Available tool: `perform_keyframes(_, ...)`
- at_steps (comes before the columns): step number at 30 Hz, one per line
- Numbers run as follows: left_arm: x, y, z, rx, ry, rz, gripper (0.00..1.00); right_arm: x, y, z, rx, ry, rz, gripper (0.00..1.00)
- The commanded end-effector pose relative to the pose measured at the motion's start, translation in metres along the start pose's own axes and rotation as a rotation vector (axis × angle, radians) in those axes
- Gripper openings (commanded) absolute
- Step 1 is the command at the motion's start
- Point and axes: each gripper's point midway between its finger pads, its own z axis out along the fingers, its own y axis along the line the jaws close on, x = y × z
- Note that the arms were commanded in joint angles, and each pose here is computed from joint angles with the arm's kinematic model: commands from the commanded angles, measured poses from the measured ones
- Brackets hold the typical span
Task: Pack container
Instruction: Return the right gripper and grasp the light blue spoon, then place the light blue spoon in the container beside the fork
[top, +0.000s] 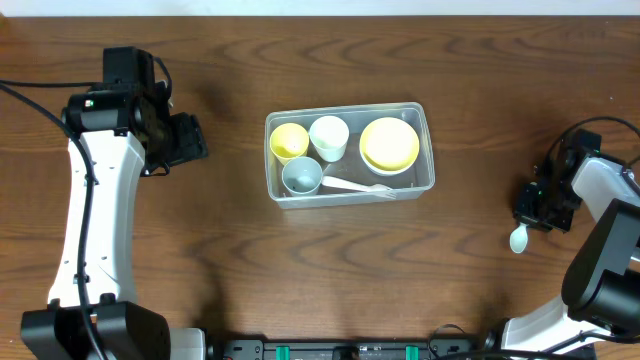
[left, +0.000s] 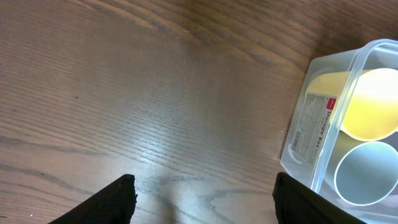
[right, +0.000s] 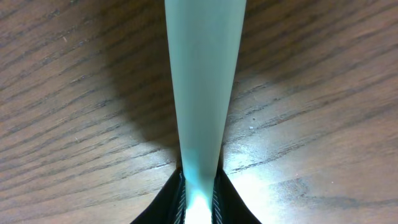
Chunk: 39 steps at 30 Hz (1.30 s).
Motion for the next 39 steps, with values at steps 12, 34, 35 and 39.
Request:
perform_keyframes(12,0.001,0.002,0.002,-0.004,0.009,-0.005,0.71,-0.011,0.025,-0.011,-0.102,0.001,-0.023,0.01)
perform_keyframes(34,0.001,0.002,0.002,-0.004,0.009,-0.006,0.71,0.053,0.277,-0.223,-0.153,-0.603,-1.573,0.01)
perform_keyframes(35,0.001,0.002,0.002,-0.004,0.009,-0.005,0.71,0.059,0.284,-0.217,-0.151,-0.587,-1.618,0.01)
perform_keyframes(39,0.001,0.002,0.002,-0.004,0.010,-0.005,0.71,0.071,0.301,-0.188,-0.155,-0.498,-1.684,0.01)
